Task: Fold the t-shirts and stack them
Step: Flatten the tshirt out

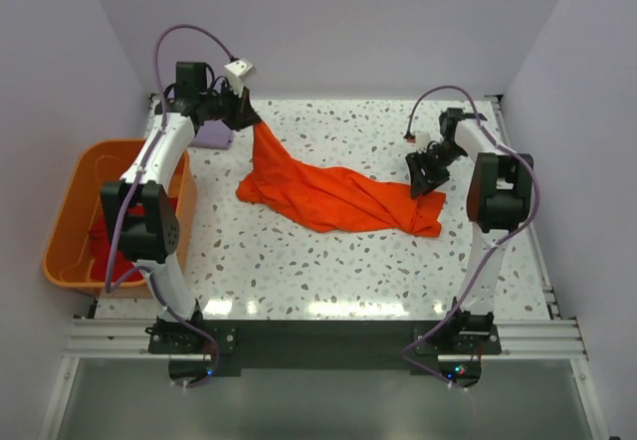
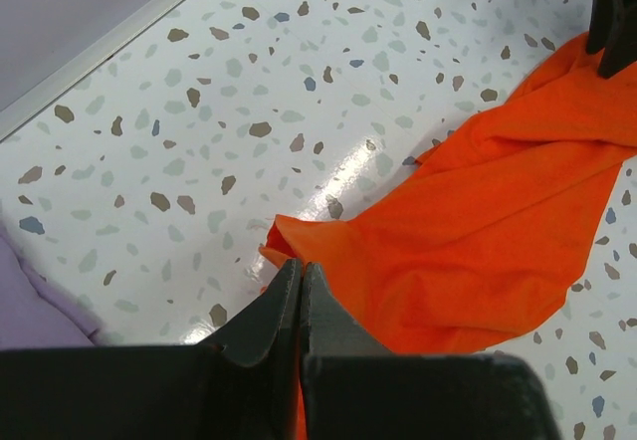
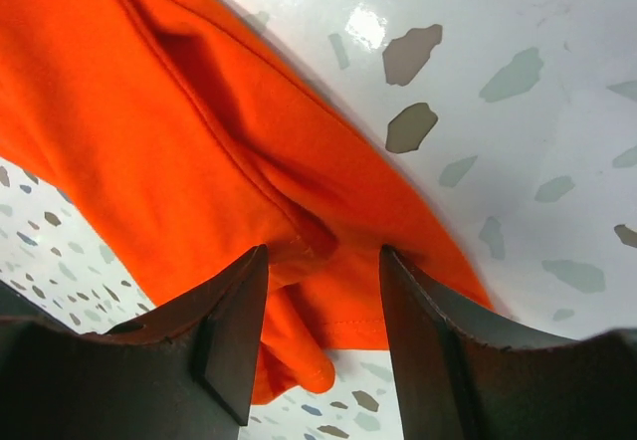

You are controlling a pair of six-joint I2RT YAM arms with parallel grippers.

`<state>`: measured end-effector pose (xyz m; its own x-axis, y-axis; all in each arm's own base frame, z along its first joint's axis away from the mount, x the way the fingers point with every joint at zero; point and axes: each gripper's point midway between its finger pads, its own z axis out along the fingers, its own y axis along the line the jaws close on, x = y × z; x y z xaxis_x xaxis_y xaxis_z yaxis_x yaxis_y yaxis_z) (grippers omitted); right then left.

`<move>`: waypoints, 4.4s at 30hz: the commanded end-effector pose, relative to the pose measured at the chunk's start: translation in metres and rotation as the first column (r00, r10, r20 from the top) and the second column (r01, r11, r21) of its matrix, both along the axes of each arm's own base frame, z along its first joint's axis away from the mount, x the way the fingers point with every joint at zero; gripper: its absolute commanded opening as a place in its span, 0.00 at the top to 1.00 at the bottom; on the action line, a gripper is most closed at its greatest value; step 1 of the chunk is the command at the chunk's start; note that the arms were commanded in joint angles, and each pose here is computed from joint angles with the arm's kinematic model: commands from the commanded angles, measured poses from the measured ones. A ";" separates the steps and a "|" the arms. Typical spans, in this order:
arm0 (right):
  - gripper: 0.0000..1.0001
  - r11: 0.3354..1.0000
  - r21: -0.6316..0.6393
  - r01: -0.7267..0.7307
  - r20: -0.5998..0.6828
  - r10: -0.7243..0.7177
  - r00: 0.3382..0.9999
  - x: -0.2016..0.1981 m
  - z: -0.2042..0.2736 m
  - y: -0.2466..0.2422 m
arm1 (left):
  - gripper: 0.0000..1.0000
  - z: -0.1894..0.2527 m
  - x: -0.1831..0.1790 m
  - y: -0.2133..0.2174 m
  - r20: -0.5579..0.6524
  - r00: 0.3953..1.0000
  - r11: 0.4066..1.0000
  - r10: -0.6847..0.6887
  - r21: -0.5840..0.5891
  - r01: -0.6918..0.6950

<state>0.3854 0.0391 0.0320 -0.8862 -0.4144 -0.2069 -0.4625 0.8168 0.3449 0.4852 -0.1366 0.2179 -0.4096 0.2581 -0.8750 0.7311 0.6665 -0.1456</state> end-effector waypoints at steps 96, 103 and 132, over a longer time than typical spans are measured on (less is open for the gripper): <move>0.68 1.000 -0.007 -0.030 -0.007 0.030 1.000 0.001 0.005 0.007 | 1.00 0.011 0.001 -0.008 0.050 0.999 1.000 -0.019 0.004 0.019; 0.66 1.000 -0.023 -0.021 0.017 0.021 1.000 0.011 0.002 0.005 | 1.00 0.009 0.000 -0.009 0.046 0.999 1.000 -0.021 0.005 0.021; 1.00 0.983 -0.159 -0.093 0.194 0.124 0.973 -0.009 0.114 -0.020 | 1.00 0.045 -0.012 0.000 0.138 0.990 1.000 0.026 0.014 -0.028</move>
<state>0.3763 0.0357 0.1229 -0.8071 -0.5089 -0.2994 -0.5779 0.7849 0.2236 0.4725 -0.1366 0.2194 -0.4084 0.2732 -0.8710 0.7181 0.6852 -0.1218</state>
